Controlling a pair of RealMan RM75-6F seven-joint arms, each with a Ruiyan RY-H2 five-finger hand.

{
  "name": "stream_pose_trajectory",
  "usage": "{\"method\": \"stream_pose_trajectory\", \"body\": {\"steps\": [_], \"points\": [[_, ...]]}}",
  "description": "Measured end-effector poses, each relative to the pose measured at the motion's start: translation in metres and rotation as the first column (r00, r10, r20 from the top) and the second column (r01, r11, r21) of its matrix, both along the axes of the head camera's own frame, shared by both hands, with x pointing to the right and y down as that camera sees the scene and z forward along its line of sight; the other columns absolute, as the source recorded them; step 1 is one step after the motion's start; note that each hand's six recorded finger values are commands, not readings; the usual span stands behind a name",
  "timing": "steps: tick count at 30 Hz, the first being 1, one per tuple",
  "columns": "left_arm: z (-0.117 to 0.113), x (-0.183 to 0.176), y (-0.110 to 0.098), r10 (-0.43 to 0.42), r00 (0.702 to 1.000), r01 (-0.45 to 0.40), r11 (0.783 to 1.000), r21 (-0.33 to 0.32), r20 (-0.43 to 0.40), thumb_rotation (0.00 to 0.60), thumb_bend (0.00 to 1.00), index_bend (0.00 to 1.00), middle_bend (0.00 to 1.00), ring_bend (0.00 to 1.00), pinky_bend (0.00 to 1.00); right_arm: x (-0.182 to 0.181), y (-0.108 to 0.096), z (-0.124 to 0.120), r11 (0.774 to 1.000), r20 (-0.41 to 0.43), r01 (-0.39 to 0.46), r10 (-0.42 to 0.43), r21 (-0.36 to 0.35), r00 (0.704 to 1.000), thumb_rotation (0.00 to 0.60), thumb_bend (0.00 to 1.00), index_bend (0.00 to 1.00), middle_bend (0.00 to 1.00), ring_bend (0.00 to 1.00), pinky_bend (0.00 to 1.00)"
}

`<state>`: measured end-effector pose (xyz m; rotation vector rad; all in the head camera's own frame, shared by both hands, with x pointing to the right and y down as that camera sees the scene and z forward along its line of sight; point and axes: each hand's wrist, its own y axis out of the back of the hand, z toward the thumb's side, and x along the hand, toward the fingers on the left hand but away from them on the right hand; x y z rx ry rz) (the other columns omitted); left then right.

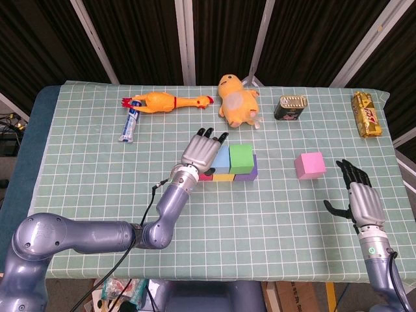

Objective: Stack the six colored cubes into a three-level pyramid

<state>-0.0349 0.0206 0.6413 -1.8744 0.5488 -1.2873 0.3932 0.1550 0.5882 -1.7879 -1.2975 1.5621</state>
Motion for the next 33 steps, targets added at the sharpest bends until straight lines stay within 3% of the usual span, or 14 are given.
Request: {"method": "stream_pose_trajectory", "body": {"steps": [17,33], "points": [[0.003,0.0036,0.0021,0.008,1.0,-0.008,1.0,-0.003,0.0,0.6,0.38,0.1,0.35,0.08,0.11,0.0003,-0.0001,0.0008,1.0,0.0,-0.001,0.001,-0.002,1.0,0.6,0.31,0.0,0.0,0.0,0.0],[0.0029,0.002,0.0031,0.008,1.0,-0.008,1.0,-0.01,0.004,0.6,0.31,0.05,0.21,0.07,0.11,-0.0009,0.0,0.0001,1.0,0.002,0.002,-0.002,0.0,1.0,0.6,0.31,0.0,0.0,0.0,0.0]]}}
